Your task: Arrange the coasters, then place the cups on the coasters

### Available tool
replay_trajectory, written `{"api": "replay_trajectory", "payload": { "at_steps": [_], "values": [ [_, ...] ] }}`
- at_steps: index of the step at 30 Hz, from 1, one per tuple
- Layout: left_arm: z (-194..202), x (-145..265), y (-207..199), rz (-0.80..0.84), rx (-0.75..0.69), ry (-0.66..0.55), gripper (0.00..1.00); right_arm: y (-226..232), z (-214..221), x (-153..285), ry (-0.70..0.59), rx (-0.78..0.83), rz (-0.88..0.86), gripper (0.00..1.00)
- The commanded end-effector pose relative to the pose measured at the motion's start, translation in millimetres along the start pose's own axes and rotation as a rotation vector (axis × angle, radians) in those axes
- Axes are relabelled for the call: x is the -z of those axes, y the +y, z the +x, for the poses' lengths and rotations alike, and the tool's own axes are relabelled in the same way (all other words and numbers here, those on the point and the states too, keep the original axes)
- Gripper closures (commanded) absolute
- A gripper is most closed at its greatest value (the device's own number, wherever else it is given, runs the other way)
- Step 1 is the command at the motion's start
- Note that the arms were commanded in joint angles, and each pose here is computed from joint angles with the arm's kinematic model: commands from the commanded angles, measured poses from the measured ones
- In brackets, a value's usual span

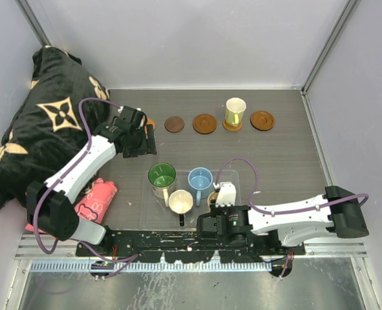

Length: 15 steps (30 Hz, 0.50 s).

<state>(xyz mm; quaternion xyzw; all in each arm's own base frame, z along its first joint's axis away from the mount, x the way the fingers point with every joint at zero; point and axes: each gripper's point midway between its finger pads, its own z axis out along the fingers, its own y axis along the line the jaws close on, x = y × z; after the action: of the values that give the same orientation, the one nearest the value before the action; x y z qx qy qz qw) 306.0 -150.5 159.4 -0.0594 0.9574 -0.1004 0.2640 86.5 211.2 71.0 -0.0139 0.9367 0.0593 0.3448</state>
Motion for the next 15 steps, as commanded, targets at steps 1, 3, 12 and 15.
{"api": "replay_trajectory", "payload": {
  "at_steps": [1,3,12,15],
  "values": [
    [-7.9,13.1,-5.9,0.038,-0.006,-0.049,0.28,4.5,-5.6,-3.7,-0.027,-0.008,-0.005,0.67],
    [-7.7,12.8,-5.9,0.038,-0.006,-0.048,0.28,3.5,-5.2,-5.0,-0.025,-0.007,0.002,0.68],
    [-7.0,12.3,-5.2,0.037,-0.007,-0.048,0.28,2.5,-4.2,-6.7,-0.018,-0.012,0.009,0.79],
    [-7.3,12.7,-5.7,0.038,-0.007,-0.050,0.28,2.2,-3.8,-7.2,-0.013,-0.010,0.016,0.92]
  ]
}}
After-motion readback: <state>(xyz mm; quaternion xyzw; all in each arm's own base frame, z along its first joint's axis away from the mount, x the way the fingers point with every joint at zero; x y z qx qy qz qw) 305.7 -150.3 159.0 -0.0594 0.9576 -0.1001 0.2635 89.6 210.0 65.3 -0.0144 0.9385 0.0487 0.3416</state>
